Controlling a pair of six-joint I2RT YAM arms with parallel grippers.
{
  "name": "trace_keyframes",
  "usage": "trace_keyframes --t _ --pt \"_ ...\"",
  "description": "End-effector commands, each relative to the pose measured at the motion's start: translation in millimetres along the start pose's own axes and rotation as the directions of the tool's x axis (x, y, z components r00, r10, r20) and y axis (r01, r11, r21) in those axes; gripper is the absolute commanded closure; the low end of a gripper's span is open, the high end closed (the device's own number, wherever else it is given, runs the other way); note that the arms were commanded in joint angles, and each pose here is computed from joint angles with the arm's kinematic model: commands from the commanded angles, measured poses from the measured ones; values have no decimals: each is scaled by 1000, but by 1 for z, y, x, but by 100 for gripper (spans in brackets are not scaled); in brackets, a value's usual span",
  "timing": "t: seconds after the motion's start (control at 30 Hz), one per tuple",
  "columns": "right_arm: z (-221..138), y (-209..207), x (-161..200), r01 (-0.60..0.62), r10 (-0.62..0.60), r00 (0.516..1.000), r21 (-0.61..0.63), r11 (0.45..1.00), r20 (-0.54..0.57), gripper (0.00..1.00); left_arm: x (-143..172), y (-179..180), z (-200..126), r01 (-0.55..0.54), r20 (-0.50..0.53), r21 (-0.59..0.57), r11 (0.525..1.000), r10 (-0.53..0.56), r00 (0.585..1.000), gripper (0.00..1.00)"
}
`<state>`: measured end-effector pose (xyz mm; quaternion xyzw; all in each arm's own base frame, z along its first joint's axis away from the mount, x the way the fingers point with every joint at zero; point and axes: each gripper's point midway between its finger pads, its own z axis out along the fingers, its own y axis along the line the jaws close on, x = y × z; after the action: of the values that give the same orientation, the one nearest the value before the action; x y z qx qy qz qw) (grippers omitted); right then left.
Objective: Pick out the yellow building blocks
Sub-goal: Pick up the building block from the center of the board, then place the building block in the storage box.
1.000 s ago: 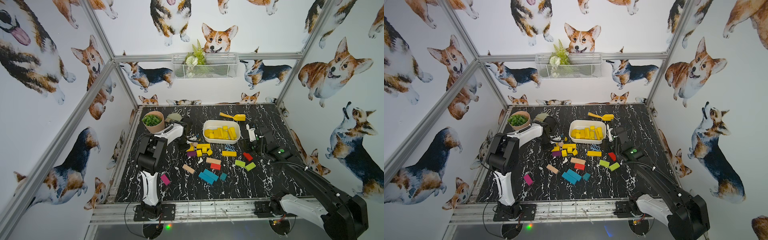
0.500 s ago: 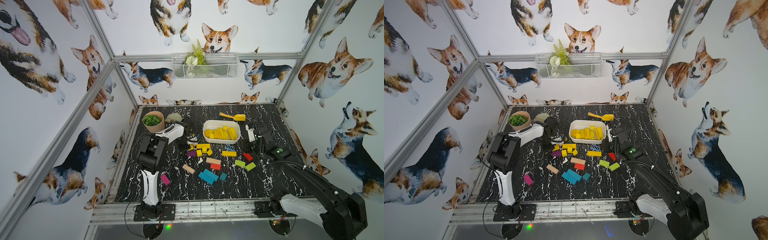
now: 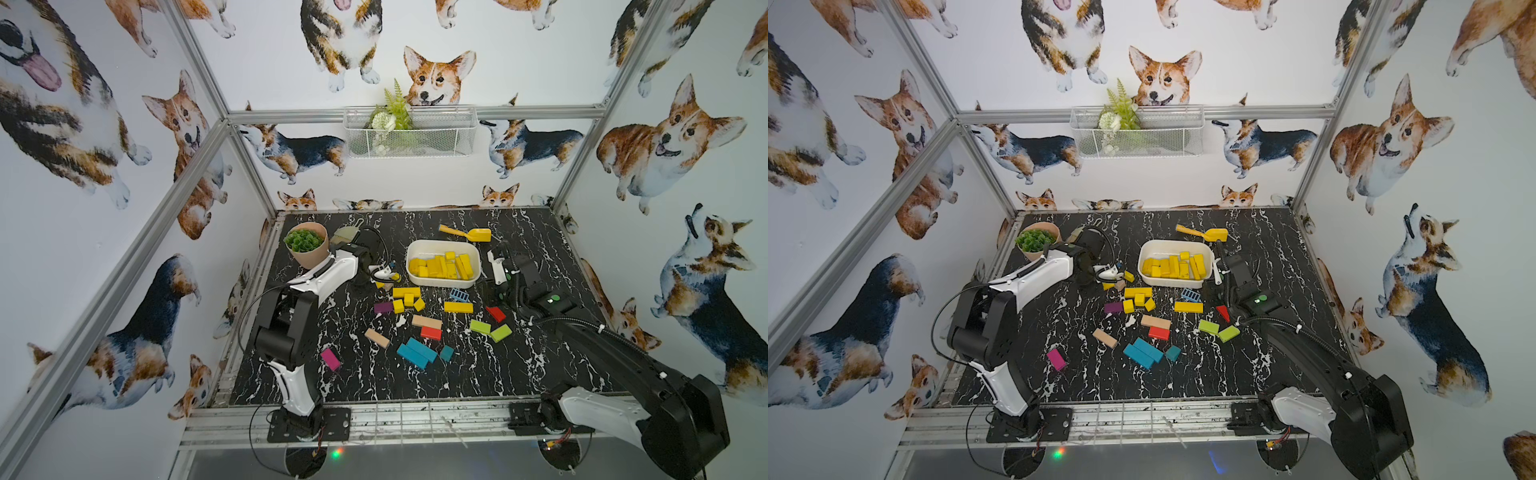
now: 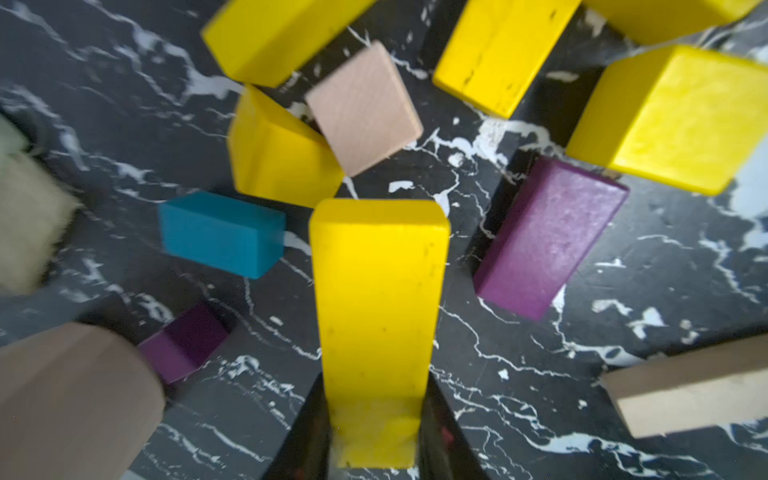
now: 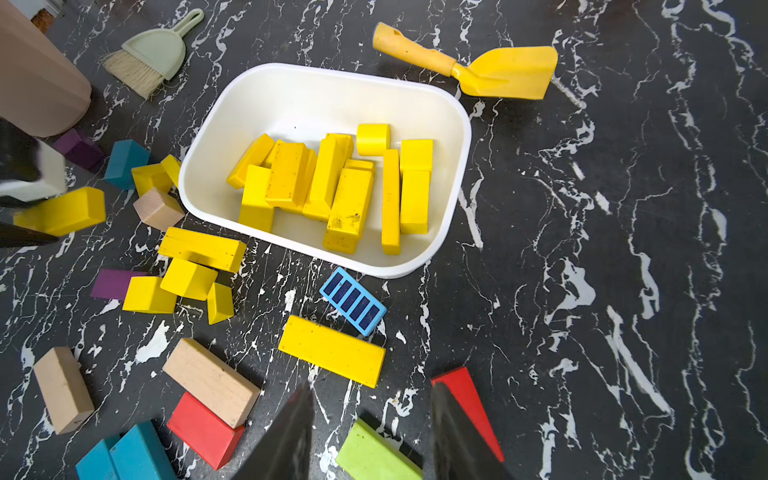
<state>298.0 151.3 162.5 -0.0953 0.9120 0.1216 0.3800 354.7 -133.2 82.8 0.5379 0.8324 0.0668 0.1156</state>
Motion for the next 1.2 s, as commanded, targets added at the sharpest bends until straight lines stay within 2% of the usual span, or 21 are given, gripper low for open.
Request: trace_keyframes --t 0.0,0.03,0.1,0.2,0.27,0.3,0.33,0.37,0.43,0.47,0.53,0.67,0.77,0.93,1.07,1.17 --pt "0 0 -7 -8 8 999 2 1000 31 52 -15 1 -32 56 111 -12 998 -54 992 100" --pt "-1 0 -7 -10 10 999 4 1000 35 52 -23 5 -39 96 150 -23 995 -91 984 100" --pt "-2 -3 -7 -19 18 999 12 1000 50 52 -45 14 -73 209 286 -14 978 -196 938 100" --pt "-3 -4 -9 -39 38 997 13 999 69 52 -84 23 -111 371 471 74 926 -360 805 100" --pt "-4 -3 -11 -47 46 996 8 999 74 52 -102 31 -125 473 534 132 871 -465 707 100" --pt "-4 -3 -11 -50 49 996 8 999 74 52 -108 38 -129 553 544 182 813 -552 632 100" --pt "-5 -3 -11 -51 50 996 7 999 74 52 -111 45 -131 641 533 233 732 -647 545 100" --pt "-6 -3 -12 -53 52 996 7 999 76 52 -114 49 -130 687 513 275 673 -707 487 100" --pt "-8 -5 -12 -55 54 995 14 998 79 52 -127 43 -124 725 440 376 578 -799 409 100" --pt "-9 -5 -12 -55 54 995 14 998 81 52 -133 39 -128 720 425 413 557 -817 389 100" --pt "-11 -6 -11 -56 55 995 18 998 84 52 -150 25 -114 725 383 428 539 -835 395 100" --pt "-13 -7 -10 -67 65 994 21 998 91 52 -182 -10 -104 706 380 408 579 -811 445 100" --pt "-12 -5 -9 -72 71 994 12 997 88 52 -198 -32 -80 709 305 398 582 -813 496 100" --pt "-14 -6 -7 -73 72 994 12 997 84 52 -211 -44 -42 748 233 282 601 -799 555 100" --pt "-17 -8 -7 -67 65 994 21 998 90 52 -208 -30 -22 796 232 176 579 -810 539 100" --pt "-17 -9 -6 -68 66 994 24 997 90 52 -211 -27 -8 807 224 151 570 -815 534 100"
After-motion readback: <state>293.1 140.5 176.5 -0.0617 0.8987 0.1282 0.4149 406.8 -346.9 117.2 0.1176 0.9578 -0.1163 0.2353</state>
